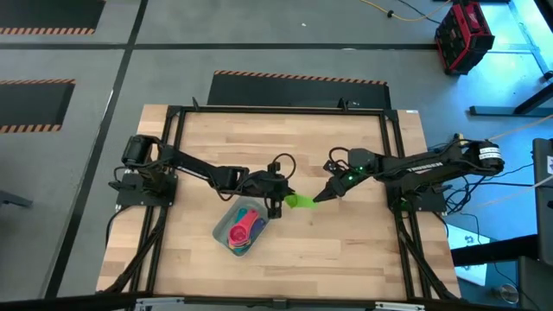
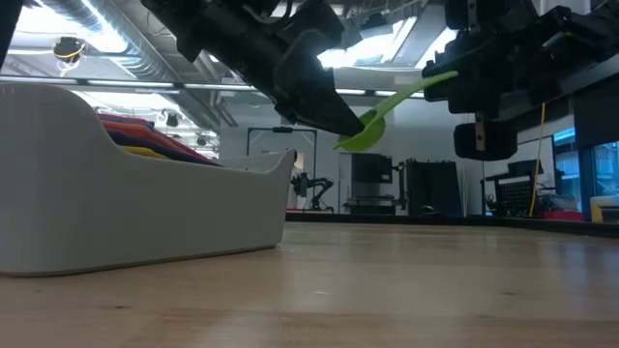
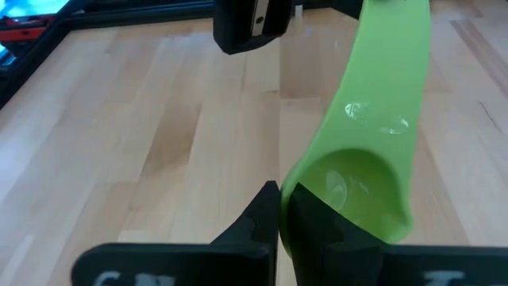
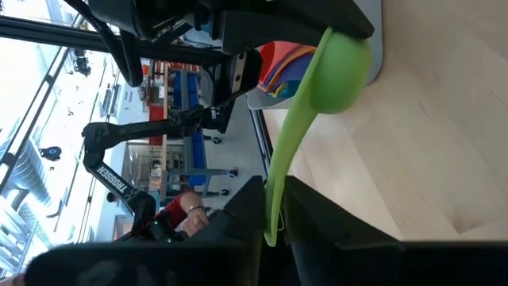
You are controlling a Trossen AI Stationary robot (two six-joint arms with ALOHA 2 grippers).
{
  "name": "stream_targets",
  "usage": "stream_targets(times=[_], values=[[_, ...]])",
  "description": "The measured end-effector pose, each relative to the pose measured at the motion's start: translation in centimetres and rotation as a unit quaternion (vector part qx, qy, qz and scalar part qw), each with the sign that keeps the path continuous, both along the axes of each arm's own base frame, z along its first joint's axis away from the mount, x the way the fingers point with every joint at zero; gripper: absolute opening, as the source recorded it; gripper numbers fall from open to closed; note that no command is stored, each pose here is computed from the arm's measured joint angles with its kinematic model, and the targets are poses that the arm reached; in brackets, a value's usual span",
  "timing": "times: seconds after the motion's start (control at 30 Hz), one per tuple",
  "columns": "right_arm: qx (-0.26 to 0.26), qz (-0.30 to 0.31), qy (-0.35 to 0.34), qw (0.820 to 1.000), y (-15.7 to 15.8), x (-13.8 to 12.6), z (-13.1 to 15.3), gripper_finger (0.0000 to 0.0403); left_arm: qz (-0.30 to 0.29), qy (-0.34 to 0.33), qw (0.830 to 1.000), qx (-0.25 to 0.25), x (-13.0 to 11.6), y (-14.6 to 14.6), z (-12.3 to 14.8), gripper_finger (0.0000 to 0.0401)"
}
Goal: Nest measuring cups in basket
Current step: Stack the green measuring cup into the red measuring cup in the grey bin
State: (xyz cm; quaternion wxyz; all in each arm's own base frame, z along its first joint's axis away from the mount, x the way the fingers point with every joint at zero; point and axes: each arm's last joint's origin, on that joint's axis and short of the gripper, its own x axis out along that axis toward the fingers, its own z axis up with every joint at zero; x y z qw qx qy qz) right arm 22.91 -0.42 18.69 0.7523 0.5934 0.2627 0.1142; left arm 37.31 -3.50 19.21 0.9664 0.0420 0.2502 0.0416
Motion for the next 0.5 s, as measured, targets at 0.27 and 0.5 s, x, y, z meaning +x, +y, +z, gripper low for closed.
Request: stream_targets(times=[0.27,0.5], values=[[0.001,0.001,0.004,1.0,0.01,-0.03,-0.05,0.0068,-0.003,0.0,1.0,0.003,-0.02,-0.23,0.0,0.0006],[0.002,0.003,0.004,1.0,0.02,-0.03,-0.06,0.0068,-0.003,0.0,1.0,0.003,-0.02,-0.23,0.0,0.0006]])
